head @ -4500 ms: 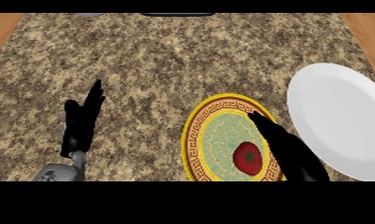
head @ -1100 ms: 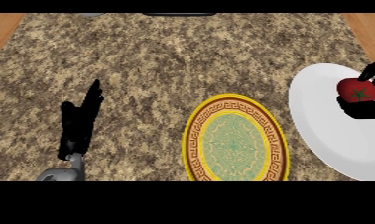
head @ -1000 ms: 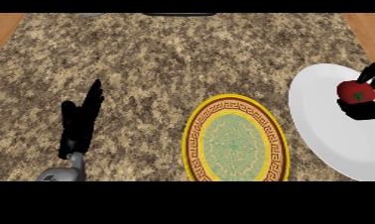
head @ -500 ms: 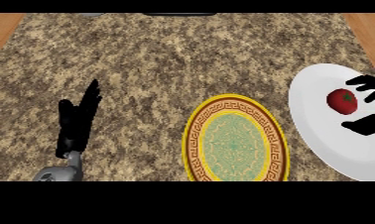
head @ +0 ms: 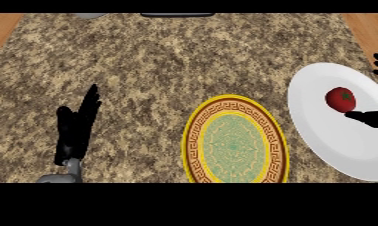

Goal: Pick the tomato from the plate and place it in the plate

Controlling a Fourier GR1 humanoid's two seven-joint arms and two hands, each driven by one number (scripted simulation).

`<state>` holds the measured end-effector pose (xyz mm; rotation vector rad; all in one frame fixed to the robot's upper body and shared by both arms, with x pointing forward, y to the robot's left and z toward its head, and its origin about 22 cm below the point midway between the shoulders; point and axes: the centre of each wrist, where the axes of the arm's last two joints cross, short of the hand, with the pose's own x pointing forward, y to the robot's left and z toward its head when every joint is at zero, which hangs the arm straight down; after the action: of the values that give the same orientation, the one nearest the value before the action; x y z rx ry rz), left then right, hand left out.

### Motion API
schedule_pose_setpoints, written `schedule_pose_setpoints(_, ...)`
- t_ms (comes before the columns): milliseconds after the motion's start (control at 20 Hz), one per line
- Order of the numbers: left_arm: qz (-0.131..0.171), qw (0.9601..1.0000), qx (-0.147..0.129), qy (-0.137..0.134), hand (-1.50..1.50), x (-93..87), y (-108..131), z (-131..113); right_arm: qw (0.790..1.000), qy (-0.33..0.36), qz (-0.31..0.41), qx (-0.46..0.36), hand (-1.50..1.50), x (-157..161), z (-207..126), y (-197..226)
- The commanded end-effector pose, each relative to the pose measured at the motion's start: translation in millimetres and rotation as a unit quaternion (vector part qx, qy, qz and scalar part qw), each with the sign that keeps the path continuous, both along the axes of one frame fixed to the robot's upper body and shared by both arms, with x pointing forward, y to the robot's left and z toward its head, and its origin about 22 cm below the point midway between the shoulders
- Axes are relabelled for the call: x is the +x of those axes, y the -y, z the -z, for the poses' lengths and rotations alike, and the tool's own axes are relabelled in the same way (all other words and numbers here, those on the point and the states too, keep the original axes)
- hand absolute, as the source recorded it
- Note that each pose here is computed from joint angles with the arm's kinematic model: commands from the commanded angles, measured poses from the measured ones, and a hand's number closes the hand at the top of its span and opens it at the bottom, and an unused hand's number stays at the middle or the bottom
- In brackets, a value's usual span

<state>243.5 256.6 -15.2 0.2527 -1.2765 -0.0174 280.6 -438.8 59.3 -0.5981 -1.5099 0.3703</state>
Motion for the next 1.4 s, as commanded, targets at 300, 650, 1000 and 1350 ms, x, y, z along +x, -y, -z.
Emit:
schedule_pose_setpoints(300,0.005,1.0000,0.004,0.004,0.00,4.9,8.1,-6.6,0.987,0.052,-0.004,0.149,-1.50,-50.5,24.8,51.3)
schedule_pose_setpoints(650,-0.001,1.0000,-0.002,0.007,0.00,2.2,6.3,-20.2,0.984,0.069,-0.045,0.161,-1.50,-43.8,24.6,47.7)
schedule_pose_setpoints(1000,0.009,0.9999,0.010,0.003,0.00,10.9,11.1,-3.1,0.989,0.053,-0.025,0.138,-1.50,-42.9,45.6,42.6)
schedule_pose_setpoints(1350,0.008,1.0000,0.001,0.005,0.00,7.6,-5.2,-0.4,0.993,0.053,0.015,0.107,-1.50,-46.4,45.4,47.6)
